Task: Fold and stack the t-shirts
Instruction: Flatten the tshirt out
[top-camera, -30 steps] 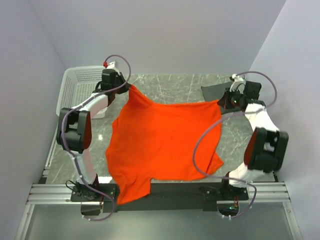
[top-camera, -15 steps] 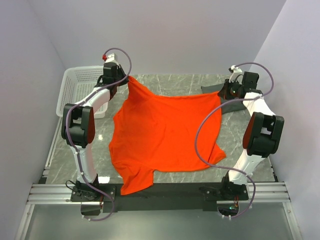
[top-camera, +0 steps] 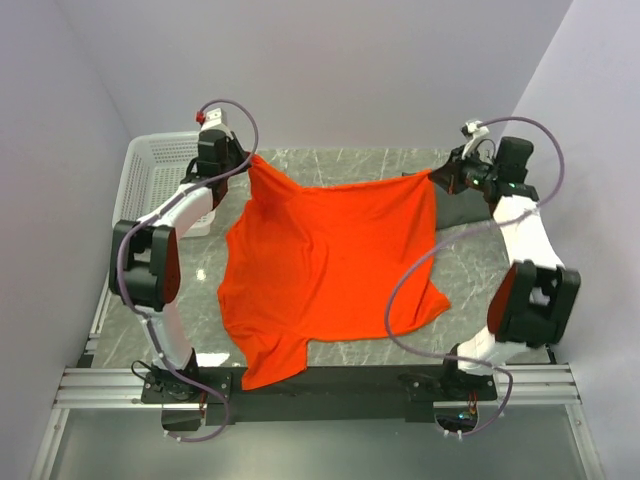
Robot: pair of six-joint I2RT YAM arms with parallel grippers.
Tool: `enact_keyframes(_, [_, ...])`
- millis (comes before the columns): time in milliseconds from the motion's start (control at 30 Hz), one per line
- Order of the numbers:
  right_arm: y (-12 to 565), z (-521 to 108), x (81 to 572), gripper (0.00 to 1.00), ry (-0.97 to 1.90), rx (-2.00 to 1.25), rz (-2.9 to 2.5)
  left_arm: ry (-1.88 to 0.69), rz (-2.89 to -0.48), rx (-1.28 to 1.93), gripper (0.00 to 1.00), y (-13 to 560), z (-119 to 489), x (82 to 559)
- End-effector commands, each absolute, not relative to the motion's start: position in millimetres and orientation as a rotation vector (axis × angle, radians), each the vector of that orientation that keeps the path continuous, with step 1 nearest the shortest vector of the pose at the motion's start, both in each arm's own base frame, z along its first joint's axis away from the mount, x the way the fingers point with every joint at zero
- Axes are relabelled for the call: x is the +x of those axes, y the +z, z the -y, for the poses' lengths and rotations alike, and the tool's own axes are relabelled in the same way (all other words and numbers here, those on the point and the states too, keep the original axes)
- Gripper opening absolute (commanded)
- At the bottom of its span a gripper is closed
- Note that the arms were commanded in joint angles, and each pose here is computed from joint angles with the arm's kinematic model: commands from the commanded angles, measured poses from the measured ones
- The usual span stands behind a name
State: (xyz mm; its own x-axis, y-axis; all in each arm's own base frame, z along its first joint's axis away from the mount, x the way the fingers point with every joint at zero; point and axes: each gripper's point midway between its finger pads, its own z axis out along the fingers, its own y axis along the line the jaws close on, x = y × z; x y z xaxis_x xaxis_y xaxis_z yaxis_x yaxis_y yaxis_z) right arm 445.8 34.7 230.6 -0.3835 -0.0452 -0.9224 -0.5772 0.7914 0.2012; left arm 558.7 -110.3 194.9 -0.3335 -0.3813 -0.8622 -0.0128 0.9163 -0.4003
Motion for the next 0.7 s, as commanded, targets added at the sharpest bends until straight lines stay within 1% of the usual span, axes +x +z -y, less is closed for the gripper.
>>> enact_keyframes(0, [275.9,-48.2,392.5,0.00,0.536,-0.640,-1.792,-0.526,-1.707,-0.210,0.00,273.2,121.1,532.3])
enact_keyframes(33, [305.3,-52.3,369.9,0.00,0.478,-0.672,-1.723,-0.560,-1.679,-0.193,0.00,285.4,124.9,521.9])
enact_keyframes(67, [316.4,-53.6,357.0,0.00,0.438,-0.701,-1.691,-0.594,-1.588,-0.169,0.00,327.3,124.2,502.2])
enact_keyframes(100, [330.6,-53.3,345.0,0.00,0.394,-0.705,-1.665,-0.625,-1.576,-0.167,0.00,332.1,126.1,487.2])
enact_keyframes(133, [355.9,-56.7,319.5,0.00,0.343,-0.714,-1.612,-0.642,-1.527,-0.160,0.00,352.4,124.7,472.8])
enact_keyframes(167, [369.5,-56.9,308.4,0.00,0.313,-0.712,-1.589,-0.657,-1.424,-0.152,0.00,397.1,118.5,442.2])
enact_keyframes(200, [403.0,-58.3,294.0,0.00,0.262,-0.723,-1.530,-0.663,-1.389,-0.162,0.00,410.9,114.2,426.0])
enact_keyframes(233, [411.6,-58.8,275.9,0.00,0.246,-0.710,-1.549,-0.661,-1.343,-0.167,0.00,430.7,108.9,409.2])
enact_keyframes(267, [427.5,-59.5,265.1,0.00,0.229,-0.695,-1.533,-0.664,-1.251,-0.161,0.00,468.5,101.1,375.8])
enact_keyframes(300, [460.0,-58.6,244.6,0.00,0.164,-0.676,-1.479,-0.647,-1.215,-0.168,0.00,487.5,94.1,358.1])
enact_keyframes(333, [475.5,-57.3,234.3,0.00,0.134,-0.654,-1.454,-0.643,-1.177,-0.165,0.01,504.9,89.6,341.0])
enact_keyframes(367, [492.5,-57.7,221.5,0.00,0.106,-0.638,-1.420,-0.638,-1.108,-0.162,0.01,531.2,81.6,310.8])
enact_keyframes(400, [522.7,-59.3,200.4,0.00,0.063,-0.624,-1.355,-0.625,-1.068,-0.163,0.01,552.1,75.1,291.8])
enact_keyframes(467, [553.9,-56.9,174.4,0.00,0.009,-0.565,-1.293,-0.620,-0.975,-0.156,0.01,585.7,65.3,251.9])
enact_keyframes(500, [580.7,-59.0,149.2,0.00,-0.029,-0.548,-1.224,-0.620,-0.920,-0.144,0.01,608.4,61.4,231.6])
enact_keyframes(533, [592.8,-58.8,138.3,0.00,-0.038,-0.519,-1.196,-0.617,-0.910,-0.140,0.01,615.5,59.5,221.8])
enact_keyframes(567, [605.3,-53.0,127.8,0.00,-0.078,-0.474,-1.165,-0.622,-0.854,-0.131,0.01,636.5,55.7,200.2])
enact_keyframes(600, [623.7,-52.4,110.9,0.00,-0.111,-0.451,-1.098,-0.623,-0.835,-0.128,0.01,644.0,54.2,191.9])
enact_keyframes(667, [640.3,-47.7,88.3,0.00,-0.160,-0.397,-1.037,-0.625,-0.806,-0.123,0.01,658.5,51.5,177.0])
